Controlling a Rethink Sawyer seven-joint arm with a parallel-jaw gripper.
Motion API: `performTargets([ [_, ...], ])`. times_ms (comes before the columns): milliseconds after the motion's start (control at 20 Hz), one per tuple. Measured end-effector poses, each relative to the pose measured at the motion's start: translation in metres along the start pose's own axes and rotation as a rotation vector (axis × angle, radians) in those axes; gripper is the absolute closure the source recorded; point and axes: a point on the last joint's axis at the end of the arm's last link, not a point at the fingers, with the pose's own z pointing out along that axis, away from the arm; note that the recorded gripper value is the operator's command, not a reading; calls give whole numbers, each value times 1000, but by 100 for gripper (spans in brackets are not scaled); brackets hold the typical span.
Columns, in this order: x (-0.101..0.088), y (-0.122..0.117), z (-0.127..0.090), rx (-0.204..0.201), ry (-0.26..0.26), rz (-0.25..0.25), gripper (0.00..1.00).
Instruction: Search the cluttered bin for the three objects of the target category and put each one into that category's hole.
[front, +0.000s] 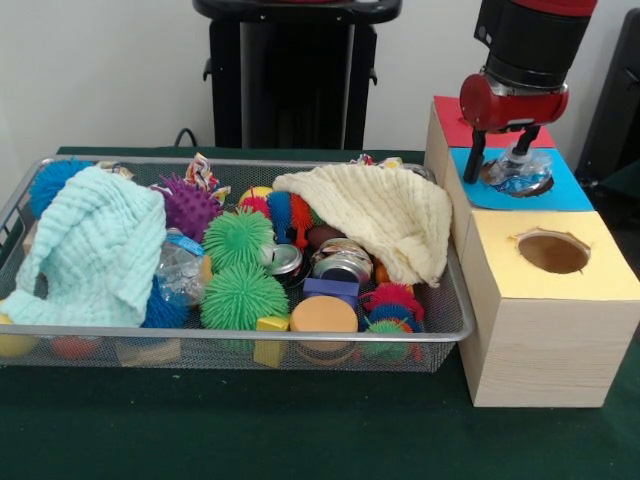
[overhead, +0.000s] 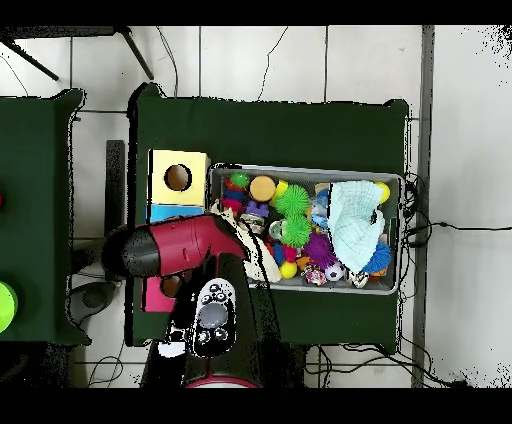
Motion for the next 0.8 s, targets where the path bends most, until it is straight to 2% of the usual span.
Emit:
performTargets([
  [400, 5, 13, 3, 124, -24, -107, 0],
  [550, 6, 13, 3, 147, -25, -122, 0],
  [800, 3, 10, 1, 157, -30, -120, 0],
])
